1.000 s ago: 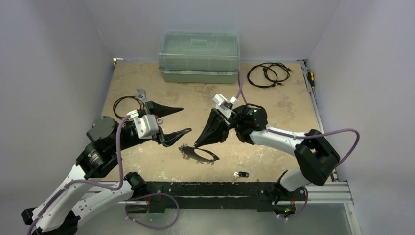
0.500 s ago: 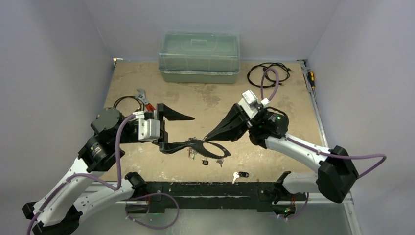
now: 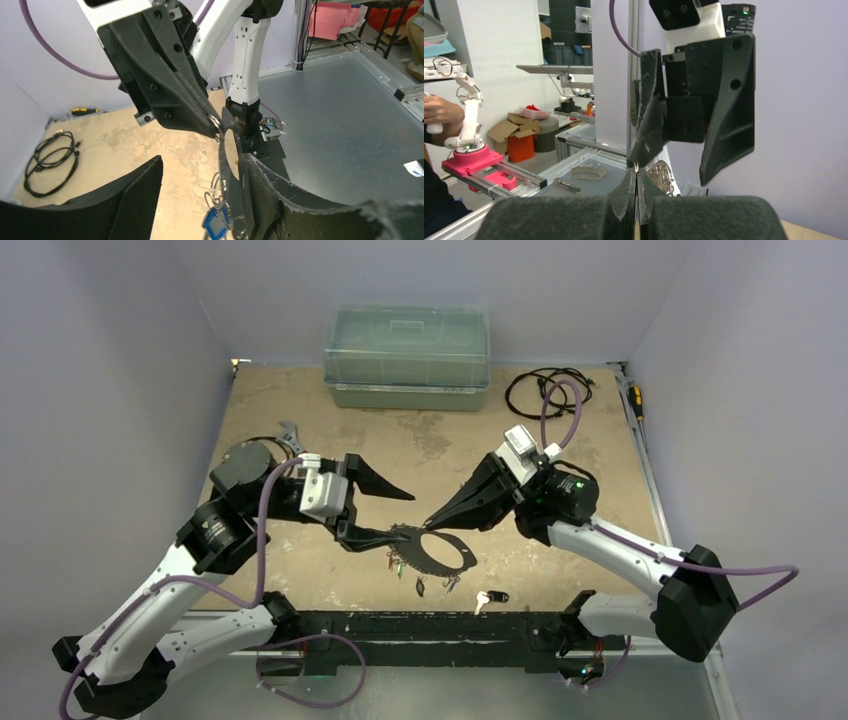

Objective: Put the keys on the keyring

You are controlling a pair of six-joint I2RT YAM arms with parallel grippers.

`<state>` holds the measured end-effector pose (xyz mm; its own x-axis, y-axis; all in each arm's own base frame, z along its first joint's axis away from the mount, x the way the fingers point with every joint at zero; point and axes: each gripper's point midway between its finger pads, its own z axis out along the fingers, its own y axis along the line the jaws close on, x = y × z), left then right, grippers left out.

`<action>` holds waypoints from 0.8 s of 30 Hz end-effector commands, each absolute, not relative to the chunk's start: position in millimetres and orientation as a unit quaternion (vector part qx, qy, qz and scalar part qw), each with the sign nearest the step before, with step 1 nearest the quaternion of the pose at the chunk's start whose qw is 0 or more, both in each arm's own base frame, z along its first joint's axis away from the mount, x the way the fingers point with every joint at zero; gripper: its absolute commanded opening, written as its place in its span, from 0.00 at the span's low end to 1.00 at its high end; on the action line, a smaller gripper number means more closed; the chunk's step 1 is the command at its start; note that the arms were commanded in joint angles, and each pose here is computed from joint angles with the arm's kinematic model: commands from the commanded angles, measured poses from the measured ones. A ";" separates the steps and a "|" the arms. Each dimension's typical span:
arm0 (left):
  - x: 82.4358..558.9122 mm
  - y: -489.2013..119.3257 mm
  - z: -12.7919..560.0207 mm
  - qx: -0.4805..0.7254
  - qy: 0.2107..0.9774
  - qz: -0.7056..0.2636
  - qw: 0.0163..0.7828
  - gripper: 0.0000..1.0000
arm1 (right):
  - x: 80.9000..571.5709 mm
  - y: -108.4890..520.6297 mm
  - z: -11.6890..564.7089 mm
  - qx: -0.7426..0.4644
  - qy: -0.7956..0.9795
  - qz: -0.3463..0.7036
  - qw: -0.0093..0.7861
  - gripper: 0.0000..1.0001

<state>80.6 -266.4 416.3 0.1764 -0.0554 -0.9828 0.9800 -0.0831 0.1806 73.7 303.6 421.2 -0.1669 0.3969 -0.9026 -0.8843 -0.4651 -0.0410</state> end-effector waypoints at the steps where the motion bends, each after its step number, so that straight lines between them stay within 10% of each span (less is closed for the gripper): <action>1: 83.6 -273.1 401.6 0.558 0.436 -0.495 0.503 0.54 | 42.7 271.2 453.1 -0.484 0.122 0.687 0.528 0.00; 11: 82.2 -276.2 383.0 0.569 0.442 -0.501 0.479 0.28 | 46.8 274.5 450.7 -0.486 0.129 0.685 0.527 0.00; 14: 81.5 -277.0 380.4 0.571 0.440 -0.503 0.476 0.01 | 48.3 275.6 449.4 -0.486 0.130 0.685 0.527 0.00; 24: 71.2 -279.0 393.9 0.576 0.417 -0.531 0.462 0.00 | 55.6 285.3 438.7 -0.495 0.149 0.692 0.503 0.00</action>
<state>81.1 -278.9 373.6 0.0625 0.0450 -0.9970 0.9839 -0.1705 0.0540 79.1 306.1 415.3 -0.1950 0.3703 -0.9082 -0.8822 -0.4709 -0.0026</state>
